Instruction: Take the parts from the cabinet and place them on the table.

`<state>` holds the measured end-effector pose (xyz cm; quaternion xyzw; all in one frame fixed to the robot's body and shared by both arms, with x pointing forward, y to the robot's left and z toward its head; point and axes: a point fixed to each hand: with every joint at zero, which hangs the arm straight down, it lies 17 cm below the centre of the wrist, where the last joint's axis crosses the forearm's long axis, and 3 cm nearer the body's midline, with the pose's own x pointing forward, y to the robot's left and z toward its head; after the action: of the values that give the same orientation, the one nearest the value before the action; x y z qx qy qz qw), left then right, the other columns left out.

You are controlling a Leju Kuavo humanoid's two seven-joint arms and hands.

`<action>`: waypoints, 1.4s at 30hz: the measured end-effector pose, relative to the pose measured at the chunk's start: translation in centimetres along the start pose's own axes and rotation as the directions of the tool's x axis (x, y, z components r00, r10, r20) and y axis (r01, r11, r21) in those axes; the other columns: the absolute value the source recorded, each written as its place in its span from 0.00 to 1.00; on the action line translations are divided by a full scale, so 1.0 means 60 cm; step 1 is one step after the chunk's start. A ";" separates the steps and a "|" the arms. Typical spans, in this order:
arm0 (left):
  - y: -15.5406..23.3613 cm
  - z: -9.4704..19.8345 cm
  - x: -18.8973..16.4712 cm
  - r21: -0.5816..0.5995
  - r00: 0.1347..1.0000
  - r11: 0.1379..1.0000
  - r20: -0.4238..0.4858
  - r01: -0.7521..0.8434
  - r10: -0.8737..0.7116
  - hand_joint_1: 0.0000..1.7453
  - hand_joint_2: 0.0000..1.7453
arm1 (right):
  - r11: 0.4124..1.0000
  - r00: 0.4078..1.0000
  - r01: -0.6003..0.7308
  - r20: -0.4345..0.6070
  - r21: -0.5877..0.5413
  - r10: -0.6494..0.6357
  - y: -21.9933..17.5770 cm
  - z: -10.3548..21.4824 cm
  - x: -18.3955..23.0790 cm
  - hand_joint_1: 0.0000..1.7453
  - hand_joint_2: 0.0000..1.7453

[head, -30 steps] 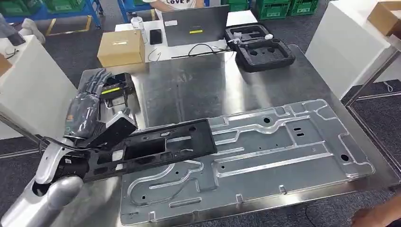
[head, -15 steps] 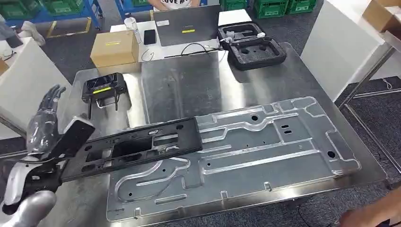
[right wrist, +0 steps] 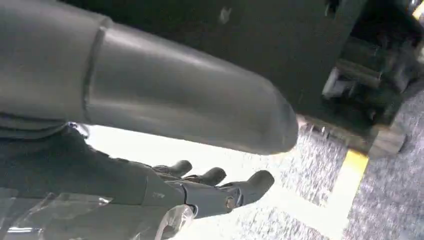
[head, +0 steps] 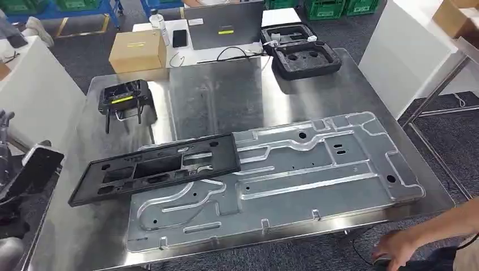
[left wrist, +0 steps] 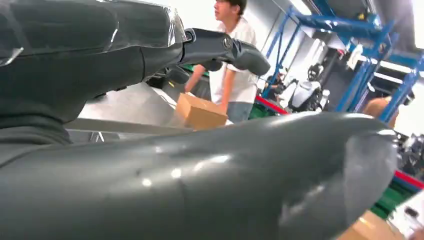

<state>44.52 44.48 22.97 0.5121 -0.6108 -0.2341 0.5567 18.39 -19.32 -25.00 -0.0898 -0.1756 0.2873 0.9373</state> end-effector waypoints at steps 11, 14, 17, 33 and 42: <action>0.054 0.019 -0.105 0.069 0.992 0.997 -0.124 0.037 -0.028 0.00 0.00 | 0.993 1.000 0.023 0.011 -0.114 -0.022 -0.090 -0.017 -0.021 0.00 0.00; 0.072 0.019 -0.124 0.093 0.989 0.995 -0.148 0.037 -0.023 0.00 0.00 | 0.992 0.999 0.047 0.009 -0.118 -0.046 -0.097 -0.018 -0.022 0.00 0.00; 0.079 0.025 -0.140 0.097 0.986 0.994 -0.167 0.045 -0.028 0.00 0.00 | 0.992 0.999 0.054 0.007 -0.115 -0.054 -0.097 -0.018 -0.023 0.00 0.00; 0.113 0.023 -0.165 0.136 0.980 0.990 -0.197 0.048 -0.020 0.00 0.00 | 0.992 0.999 0.048 -0.004 -0.121 -0.048 -0.103 -0.019 -0.035 0.00 0.00; 0.110 0.029 -0.170 0.140 0.979 0.990 -0.203 0.030 -0.001 0.00 0.00 | 0.992 0.999 0.040 -0.012 -0.121 -0.042 -0.104 -0.019 -0.043 0.00 0.00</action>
<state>39.01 55.45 23.68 0.5764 -0.5622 -0.1411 0.5760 19.99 -25.95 -25.09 -0.1448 -0.1879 0.2562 0.9371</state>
